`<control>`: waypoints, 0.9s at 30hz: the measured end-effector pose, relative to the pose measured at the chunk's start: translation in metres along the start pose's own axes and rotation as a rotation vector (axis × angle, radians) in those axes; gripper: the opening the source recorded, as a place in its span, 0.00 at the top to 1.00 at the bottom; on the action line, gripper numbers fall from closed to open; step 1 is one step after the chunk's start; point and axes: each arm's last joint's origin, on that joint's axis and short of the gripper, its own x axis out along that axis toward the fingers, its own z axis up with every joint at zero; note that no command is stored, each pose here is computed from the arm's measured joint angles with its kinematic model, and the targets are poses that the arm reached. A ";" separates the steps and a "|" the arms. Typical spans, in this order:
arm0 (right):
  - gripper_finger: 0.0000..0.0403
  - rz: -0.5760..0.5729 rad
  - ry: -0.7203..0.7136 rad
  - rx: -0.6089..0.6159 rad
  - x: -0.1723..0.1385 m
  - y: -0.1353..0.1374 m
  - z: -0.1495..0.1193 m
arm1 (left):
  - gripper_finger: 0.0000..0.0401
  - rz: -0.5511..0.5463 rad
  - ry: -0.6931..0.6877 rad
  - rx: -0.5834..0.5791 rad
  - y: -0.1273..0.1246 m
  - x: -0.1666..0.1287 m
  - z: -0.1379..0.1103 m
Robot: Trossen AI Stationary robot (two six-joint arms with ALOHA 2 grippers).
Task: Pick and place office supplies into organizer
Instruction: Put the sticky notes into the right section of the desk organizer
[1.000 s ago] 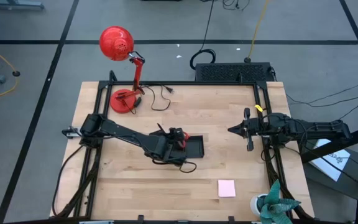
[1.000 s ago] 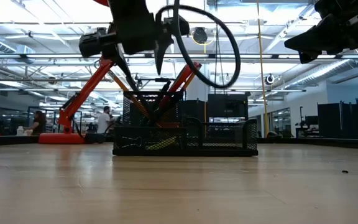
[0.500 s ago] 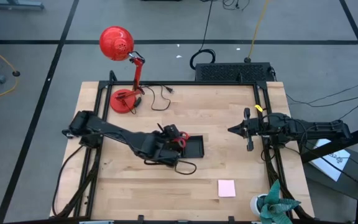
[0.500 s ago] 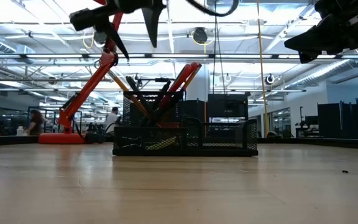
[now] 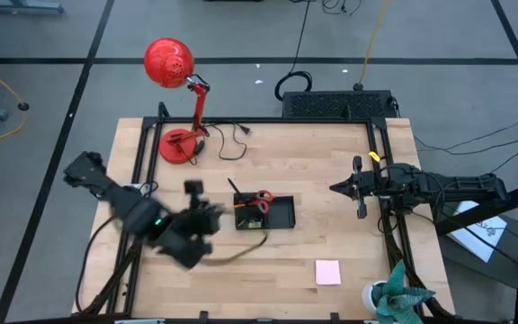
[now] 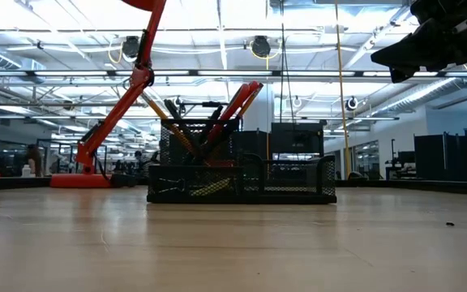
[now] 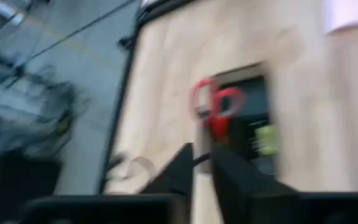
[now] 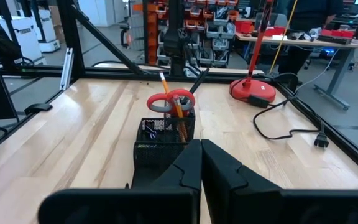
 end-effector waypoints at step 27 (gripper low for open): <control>1.00 0.271 -0.072 0.047 0.026 0.031 0.010 | 0.99 -0.345 -0.911 -0.050 -0.037 0.073 -0.167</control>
